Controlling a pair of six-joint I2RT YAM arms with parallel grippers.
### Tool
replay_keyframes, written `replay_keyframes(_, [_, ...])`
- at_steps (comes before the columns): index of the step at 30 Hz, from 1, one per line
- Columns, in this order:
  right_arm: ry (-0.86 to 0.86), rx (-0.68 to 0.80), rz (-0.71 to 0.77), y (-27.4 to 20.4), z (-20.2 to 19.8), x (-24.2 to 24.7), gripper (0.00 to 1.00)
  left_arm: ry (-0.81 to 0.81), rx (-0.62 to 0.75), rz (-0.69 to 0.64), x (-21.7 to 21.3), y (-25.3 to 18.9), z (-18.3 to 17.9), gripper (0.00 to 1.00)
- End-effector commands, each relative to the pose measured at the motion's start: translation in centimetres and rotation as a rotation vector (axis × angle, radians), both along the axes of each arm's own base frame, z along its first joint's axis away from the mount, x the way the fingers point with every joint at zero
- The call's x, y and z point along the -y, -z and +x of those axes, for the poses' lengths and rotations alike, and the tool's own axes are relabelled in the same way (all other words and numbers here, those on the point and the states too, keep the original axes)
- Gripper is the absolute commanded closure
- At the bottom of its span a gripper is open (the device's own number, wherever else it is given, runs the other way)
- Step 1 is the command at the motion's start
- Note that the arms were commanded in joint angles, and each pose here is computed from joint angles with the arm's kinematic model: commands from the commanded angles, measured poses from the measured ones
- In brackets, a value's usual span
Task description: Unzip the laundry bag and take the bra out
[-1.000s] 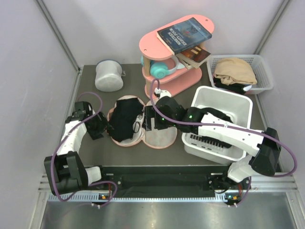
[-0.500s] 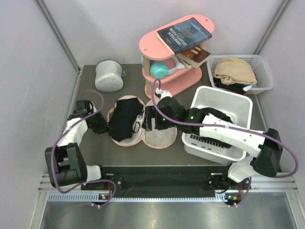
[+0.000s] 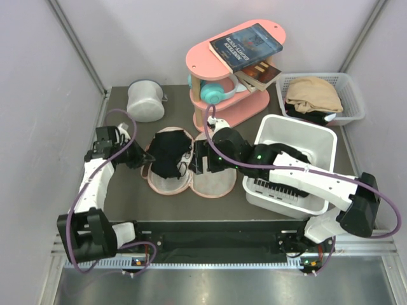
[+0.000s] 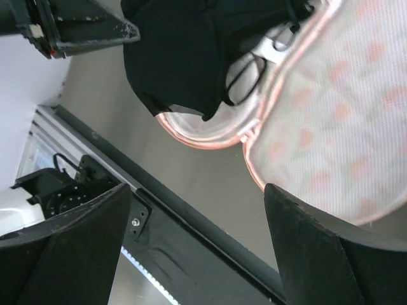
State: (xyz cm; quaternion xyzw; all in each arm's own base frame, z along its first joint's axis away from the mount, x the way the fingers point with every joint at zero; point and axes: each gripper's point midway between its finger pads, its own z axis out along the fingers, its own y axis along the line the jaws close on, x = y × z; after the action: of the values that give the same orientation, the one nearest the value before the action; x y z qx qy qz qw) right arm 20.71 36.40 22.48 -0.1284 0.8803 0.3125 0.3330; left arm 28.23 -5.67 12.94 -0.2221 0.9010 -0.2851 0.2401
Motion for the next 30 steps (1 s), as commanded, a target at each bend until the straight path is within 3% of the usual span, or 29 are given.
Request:
replay_keyframes(1, [-0.1,0.11,0.145,-4.5,-0.3,-1.7,0.16,0.127,0.159,-0.147,3.7,-7.7,-0.1,1.0])
replay_keyframes(7, [-0.256,0.195,0.175,-5.7,-2.5,-5.3,0.15,0.194,0.142,-0.218,7.0,-10.4,-1.1,1.0])
replay_keyframes(18, [-0.233,0.451,-0.11,-4.7,-1.9,-7.4,0.12,0.21,0.193,-0.281,10.1,-15.6,-2.3,1.0])
replay_keyframes(26, [-0.021,0.496,-0.346,-2.6,1.1,-4.6,0.12,0.245,0.197,-0.299,10.8,-17.1,-4.2,1.0])
replay_keyframes(30, [0.012,0.515,-0.33,-3.2,1.4,-4.2,0.15,0.293,0.175,-0.361,11.6,-17.7,-5.2,1.0])
